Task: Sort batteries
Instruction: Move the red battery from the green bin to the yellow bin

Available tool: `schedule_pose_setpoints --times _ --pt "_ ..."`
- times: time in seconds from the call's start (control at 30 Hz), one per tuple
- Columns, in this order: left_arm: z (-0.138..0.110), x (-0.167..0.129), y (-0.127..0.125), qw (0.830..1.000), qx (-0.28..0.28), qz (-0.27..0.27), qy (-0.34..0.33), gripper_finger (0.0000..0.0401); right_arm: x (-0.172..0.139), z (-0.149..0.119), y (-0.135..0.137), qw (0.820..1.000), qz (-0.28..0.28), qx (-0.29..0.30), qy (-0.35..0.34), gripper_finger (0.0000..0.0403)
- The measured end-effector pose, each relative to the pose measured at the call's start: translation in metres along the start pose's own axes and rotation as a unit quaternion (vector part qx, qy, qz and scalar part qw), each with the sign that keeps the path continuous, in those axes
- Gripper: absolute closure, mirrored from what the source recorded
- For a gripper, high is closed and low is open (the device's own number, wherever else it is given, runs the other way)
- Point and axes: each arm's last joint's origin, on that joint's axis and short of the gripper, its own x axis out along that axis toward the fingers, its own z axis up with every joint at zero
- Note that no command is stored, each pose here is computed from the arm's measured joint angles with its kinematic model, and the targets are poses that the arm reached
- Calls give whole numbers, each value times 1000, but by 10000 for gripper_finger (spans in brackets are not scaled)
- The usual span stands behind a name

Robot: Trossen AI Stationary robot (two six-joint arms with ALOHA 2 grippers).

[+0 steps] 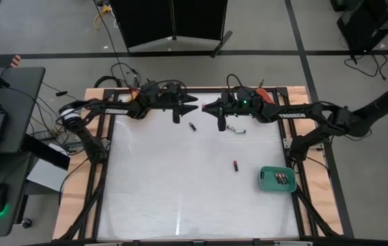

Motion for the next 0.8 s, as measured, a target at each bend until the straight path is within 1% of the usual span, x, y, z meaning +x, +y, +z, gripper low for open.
schedule_pose_setpoints --times 0.17,0.3,0.5,0.63,0.7,0.8 --pt "4 20 5 999 3 -35 1 173 0 0 0 1000 1 -4 1 346" --pt "0 32 6 998 -1 -58 12 173 0 0 0 1000 3 -12 1 347" --pt "-2 39 9 998 -1 -64 14 181 0 0 0 1000 3 -13 2 347" --pt "-2 40 7 998 0 -66 13 215 0 0 0 1000 3 -13 2 347" --pt "-3 41 5 998 2 -66 14 240 0 -1 0 1000 6 -12 3 347" --pt "-5 44 -1 997 27 -71 14 283 0 0 1 1000 6 -12 2 347"
